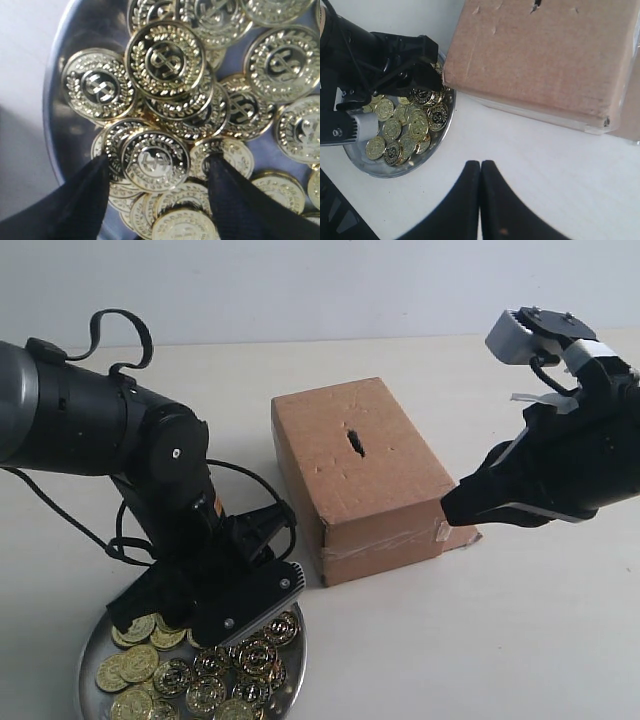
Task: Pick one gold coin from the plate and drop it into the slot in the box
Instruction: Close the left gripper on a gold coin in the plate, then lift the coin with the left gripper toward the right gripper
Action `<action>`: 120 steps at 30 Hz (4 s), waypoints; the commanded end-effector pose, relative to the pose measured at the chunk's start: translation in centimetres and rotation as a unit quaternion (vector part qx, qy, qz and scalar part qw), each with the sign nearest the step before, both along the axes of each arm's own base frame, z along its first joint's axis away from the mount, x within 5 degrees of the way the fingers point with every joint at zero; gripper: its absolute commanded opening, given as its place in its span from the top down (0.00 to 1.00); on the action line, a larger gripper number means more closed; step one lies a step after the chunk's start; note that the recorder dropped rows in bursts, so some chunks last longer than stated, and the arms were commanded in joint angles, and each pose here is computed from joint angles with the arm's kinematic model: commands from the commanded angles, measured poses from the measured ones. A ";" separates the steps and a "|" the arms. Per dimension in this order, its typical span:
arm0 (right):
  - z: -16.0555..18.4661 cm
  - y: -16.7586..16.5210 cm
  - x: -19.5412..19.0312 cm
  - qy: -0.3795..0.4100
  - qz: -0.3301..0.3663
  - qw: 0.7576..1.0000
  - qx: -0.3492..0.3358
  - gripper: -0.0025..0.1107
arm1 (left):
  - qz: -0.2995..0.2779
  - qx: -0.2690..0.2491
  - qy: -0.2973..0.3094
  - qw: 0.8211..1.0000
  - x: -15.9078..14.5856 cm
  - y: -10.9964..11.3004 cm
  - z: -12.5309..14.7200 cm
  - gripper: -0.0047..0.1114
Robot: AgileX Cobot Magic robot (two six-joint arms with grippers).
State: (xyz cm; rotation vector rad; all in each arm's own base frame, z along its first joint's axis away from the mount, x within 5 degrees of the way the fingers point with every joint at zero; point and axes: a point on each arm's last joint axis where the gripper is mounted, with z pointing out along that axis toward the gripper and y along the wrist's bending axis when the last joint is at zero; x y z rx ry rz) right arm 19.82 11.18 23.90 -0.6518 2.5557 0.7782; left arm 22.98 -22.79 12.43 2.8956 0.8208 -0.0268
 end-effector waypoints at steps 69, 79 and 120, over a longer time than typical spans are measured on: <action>0.2 0.1 0.0 -0.005 0.005 1.000 0.002 0.98 | -0.015 -0.002 -0.002 1.000 -0.8 -0.7 0.2 0.64; 0.2 0.1 0.0 -0.005 0.005 1.000 0.002 0.98 | 0.015 -0.012 -0.011 1.000 -0.8 -0.6 1.3 0.64; 1.6 8.8 -0.1 -0.020 -0.055 0.968 0.245 0.52 | 0.383 -0.242 -0.056 0.890 -4.3 3.5 17.1 0.64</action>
